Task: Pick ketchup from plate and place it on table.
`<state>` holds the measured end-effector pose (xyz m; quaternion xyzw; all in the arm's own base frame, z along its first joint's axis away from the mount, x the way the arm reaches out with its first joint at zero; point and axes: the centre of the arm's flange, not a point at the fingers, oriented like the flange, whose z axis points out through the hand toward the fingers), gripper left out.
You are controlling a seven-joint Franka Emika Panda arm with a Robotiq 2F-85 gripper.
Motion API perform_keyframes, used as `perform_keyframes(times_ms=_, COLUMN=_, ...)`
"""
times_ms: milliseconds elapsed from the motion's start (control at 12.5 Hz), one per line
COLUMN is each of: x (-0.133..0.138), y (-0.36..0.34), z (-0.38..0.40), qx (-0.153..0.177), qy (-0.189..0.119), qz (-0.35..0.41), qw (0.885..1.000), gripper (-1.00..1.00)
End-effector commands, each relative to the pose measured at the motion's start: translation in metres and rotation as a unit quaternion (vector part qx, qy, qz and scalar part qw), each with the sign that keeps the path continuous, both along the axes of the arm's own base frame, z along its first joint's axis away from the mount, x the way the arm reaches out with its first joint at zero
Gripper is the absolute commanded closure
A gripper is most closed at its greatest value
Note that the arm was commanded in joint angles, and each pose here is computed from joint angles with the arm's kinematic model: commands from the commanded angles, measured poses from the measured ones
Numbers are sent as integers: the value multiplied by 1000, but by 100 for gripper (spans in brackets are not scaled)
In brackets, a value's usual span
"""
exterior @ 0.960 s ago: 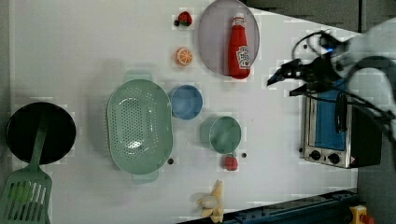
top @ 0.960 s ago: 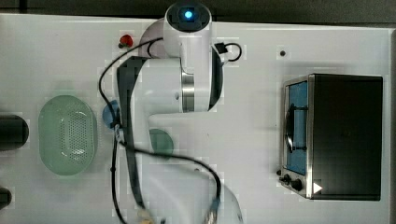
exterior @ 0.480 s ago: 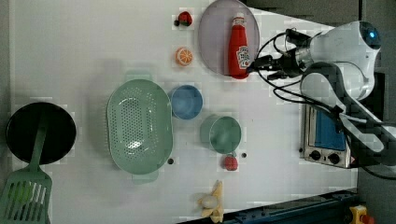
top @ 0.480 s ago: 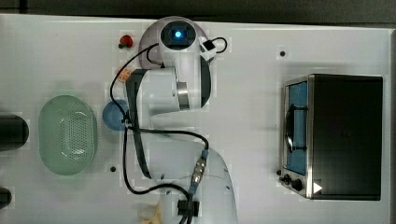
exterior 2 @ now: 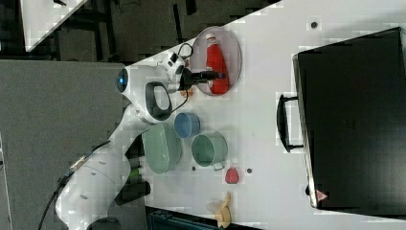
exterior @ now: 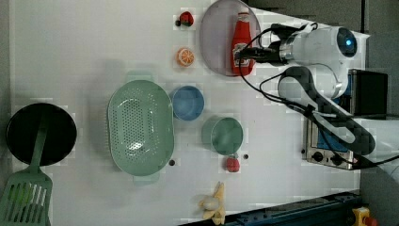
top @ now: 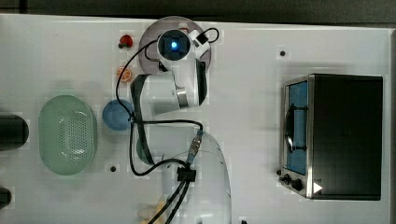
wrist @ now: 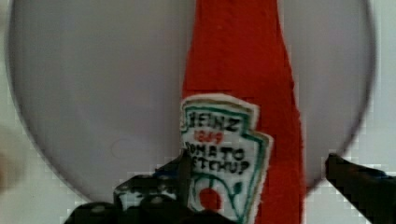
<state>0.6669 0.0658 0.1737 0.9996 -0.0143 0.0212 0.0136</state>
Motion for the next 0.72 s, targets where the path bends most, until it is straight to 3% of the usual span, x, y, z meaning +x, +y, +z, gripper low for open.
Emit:
perform_keyframes(times_ms=80, x=1, y=7, z=-7, qx=6, qy=-11, qz=22, qw=1000, gripper=-93)
perform_keyframes(times_ms=320, x=4, y=8, z=-10, qx=10, qy=-25, qz=22, qw=999, gripper=-23)
perform_keyframes(times_ms=720, x=12, y=7, z=22, qx=12, qy=-47, qz=15, qw=999, gripper=-21)
